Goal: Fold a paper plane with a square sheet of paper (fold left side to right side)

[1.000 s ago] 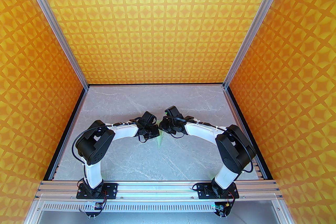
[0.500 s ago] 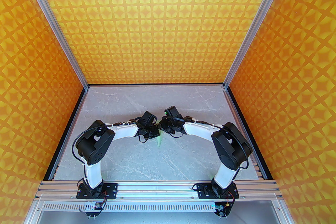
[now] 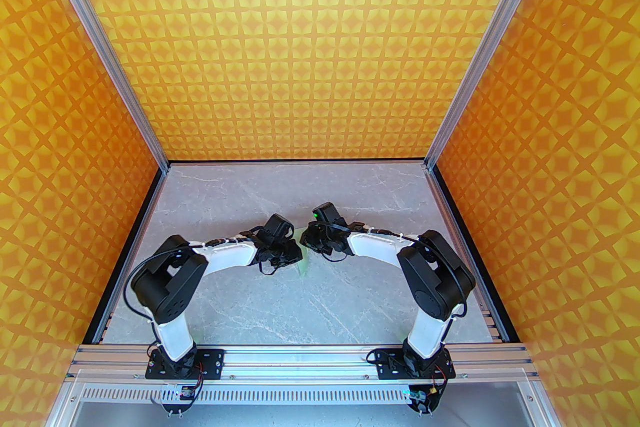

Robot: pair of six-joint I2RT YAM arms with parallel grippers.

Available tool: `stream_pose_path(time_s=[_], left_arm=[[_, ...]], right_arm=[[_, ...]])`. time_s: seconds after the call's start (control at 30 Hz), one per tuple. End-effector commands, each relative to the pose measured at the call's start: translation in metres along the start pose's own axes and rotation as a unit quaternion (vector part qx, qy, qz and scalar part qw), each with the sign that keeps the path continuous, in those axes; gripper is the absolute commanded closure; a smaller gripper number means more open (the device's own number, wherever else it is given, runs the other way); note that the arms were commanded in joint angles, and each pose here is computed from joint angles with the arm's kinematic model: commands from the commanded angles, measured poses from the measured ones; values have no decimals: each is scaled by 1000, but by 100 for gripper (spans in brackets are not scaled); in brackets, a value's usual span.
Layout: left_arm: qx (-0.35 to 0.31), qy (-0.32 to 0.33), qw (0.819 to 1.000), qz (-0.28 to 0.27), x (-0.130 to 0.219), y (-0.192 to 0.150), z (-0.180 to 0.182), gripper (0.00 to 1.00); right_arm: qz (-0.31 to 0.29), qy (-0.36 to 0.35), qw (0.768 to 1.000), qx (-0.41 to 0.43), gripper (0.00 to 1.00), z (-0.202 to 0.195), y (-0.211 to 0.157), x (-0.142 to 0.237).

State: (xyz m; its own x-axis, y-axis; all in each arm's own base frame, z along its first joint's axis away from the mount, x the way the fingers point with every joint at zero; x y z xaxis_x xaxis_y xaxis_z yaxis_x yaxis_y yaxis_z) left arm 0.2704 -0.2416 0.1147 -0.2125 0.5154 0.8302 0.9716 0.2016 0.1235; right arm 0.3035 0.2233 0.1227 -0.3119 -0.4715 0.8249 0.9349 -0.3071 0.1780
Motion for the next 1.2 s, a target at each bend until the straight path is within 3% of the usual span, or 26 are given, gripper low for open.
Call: stream_pose_path(time_s=[0.0, 0.17, 0.47, 0.7, 0.8, 1.03, 1.17], left_arm=[[0, -33, 999, -32, 12, 5, -5, 77], [-14, -86, 995, -41, 16, 5, -13, 64], [-39, -125, 991, -28, 6, -2, -24, 56], [-44, -95, 994, -21, 2, -7, -15, 64], [-42, -95, 994, -34, 10, -4, -12, 66], [-23, -86, 994, -57, 25, 6, 4, 66], [-16, -82, 994, -66, 30, 10, 8, 66]], right_arm=[[4, 8, 1000, -5, 81, -1, 1, -4], [5, 9, 1000, -2, 80, 0, 1, -4], [4, 19, 1000, 0, 79, 4, 1, 1], [3, 12, 1000, 6, 81, 2, -1, 5], [6, -3, 1000, 22, 77, -2, -2, 6], [27, -26, 997, 66, 73, -10, -6, 1], [33, -46, 995, 78, 77, -13, -6, -2]])
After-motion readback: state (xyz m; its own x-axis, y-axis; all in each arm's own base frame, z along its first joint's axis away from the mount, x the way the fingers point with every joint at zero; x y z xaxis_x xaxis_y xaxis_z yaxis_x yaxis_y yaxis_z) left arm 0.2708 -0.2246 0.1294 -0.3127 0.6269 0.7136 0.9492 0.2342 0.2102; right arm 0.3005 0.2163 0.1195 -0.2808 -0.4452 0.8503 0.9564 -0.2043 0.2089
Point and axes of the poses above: each hand's point on the last joint's axis, 136 mm out from that joint toward the fingers, its own x axis back along the fingers, its own z axis along the line the jaws close on, y = z × x, the point moved 10 cm from there along x, back along the fingers
